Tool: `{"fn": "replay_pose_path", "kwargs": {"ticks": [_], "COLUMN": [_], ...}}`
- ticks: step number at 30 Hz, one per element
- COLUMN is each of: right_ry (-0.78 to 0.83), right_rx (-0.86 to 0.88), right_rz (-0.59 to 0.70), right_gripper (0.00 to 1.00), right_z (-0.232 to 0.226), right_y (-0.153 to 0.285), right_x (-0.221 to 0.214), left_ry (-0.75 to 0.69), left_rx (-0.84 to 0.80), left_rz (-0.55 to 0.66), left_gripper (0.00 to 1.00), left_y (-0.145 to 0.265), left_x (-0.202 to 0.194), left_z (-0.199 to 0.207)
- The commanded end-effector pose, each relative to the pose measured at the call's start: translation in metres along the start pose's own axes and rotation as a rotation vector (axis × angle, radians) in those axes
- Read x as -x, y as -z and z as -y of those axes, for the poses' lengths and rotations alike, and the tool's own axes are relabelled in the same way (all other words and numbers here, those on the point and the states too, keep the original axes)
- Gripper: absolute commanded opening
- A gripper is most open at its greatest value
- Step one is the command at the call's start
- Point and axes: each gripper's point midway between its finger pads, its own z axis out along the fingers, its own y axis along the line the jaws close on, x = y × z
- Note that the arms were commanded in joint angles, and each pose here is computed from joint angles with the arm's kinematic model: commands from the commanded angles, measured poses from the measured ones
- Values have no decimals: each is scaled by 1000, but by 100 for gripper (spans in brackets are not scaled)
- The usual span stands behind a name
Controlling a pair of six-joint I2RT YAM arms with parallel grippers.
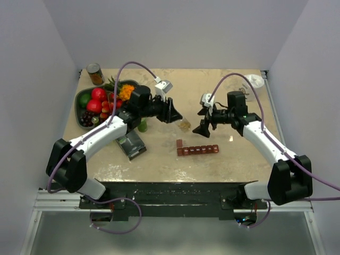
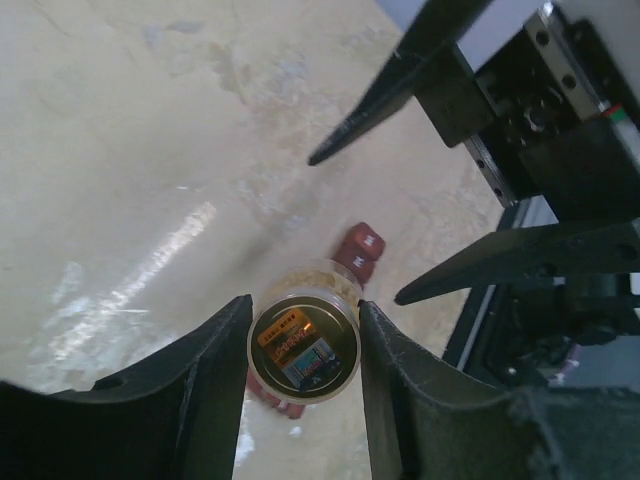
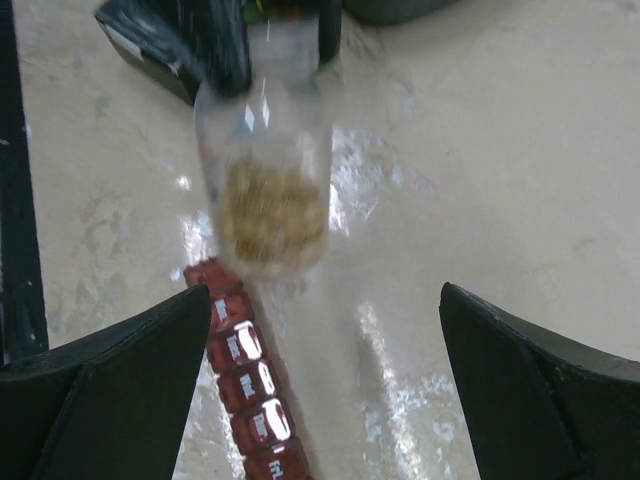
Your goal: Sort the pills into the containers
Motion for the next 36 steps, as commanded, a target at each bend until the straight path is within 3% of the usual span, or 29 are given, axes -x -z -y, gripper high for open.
{"fn": "replay_pose_path", "kwargs": {"ticks": [1, 7, 18, 20, 21, 24, 26, 27, 28, 30, 31, 34, 36], "right_ry": [37, 17, -11, -21, -31, -42, -43, -42, -44, -22, -27, 24, 41], "right_rx": [101, 322, 244, 241, 248, 263, 259, 259, 260, 273, 283, 314, 327], "right_rz": [143, 137, 97, 104, 109, 120, 130, 131, 131, 135, 129, 122, 123], "right_gripper": [99, 99, 89, 72, 47, 12, 5, 3, 2, 1, 1, 1, 0], "right_z": [-14, -71, -67, -68, -69, -72, -71, -70, -71, -72, -74, -80, -82], "right_y": [-5, -26, -29, -29, -28, -25, -22, -21, -19, -17, -15, -12, -12], "right_x": [62, 50, 33, 32, 33, 33, 34, 34, 32, 31, 29, 26, 24], "left_ry": [64, 95, 128, 130, 138, 138, 120, 105, 89, 33, 1, -99, -202], "left_rx": [-157, -169, -170, -179, -185, -197, -234, -252, -272, -329, -342, -350, -338], "left_rz": [54, 112, 150, 155, 156, 156, 154, 153, 159, 170, 190, 215, 200], "left_gripper": [0, 0, 0, 0, 0, 0, 0, 4, 26, 46, 61, 80, 82], "left_y": [-4, 0, 11, 12, 12, 13, 16, 19, 23, 34, 44, 65, 70], "left_x": [1, 5, 4, 5, 5, 6, 7, 6, 8, 10, 15, 15, 4], "left_z": [47, 60, 63, 65, 66, 68, 75, 77, 80, 82, 83, 70, 57]}}
